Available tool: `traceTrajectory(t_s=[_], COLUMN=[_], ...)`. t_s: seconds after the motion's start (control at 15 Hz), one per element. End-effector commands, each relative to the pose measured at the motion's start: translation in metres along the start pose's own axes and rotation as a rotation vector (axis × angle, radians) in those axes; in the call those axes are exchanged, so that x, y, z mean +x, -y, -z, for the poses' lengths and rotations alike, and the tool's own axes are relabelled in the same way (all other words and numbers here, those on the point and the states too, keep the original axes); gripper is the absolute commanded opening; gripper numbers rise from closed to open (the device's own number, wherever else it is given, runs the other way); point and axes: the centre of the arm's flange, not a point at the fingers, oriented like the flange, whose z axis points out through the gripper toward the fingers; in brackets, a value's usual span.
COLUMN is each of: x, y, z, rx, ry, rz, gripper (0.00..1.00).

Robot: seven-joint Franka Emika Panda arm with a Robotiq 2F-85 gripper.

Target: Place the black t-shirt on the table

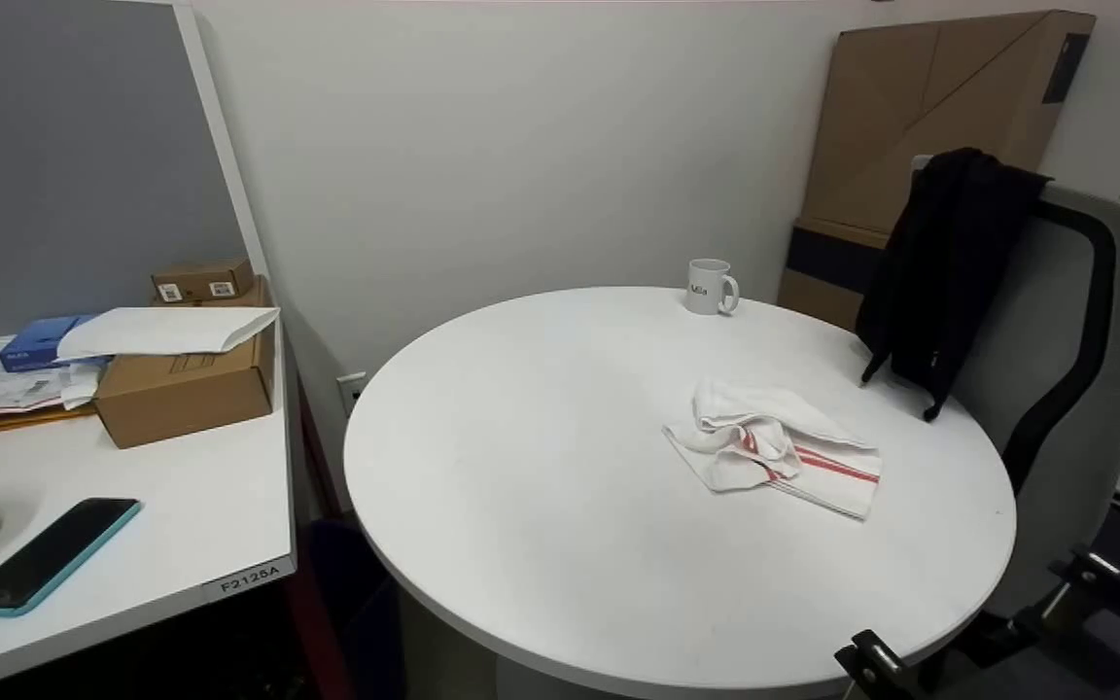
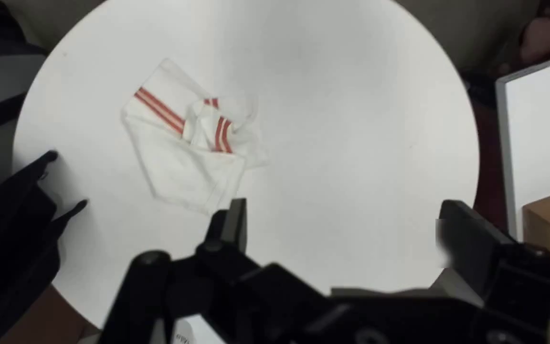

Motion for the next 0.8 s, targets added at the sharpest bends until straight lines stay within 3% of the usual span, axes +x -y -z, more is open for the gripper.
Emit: traceTrajectory(t_s=[0.0,0.4,0.53,0.73], x=[0.084,0.167,0.182,0.194], y=[-0.031,-0.119,-0.158,-0.219], z=[0.0,-0.026,-0.028,-0.019], rx=[-0.077,-0.273,-0.284,-0.228], ry=[-0.041,-0.089,-0.097,-0.124], rz=[-0.003,-0.081,-0.134,-0.26], gripper=[1.0,1.0,1.0,1.0])
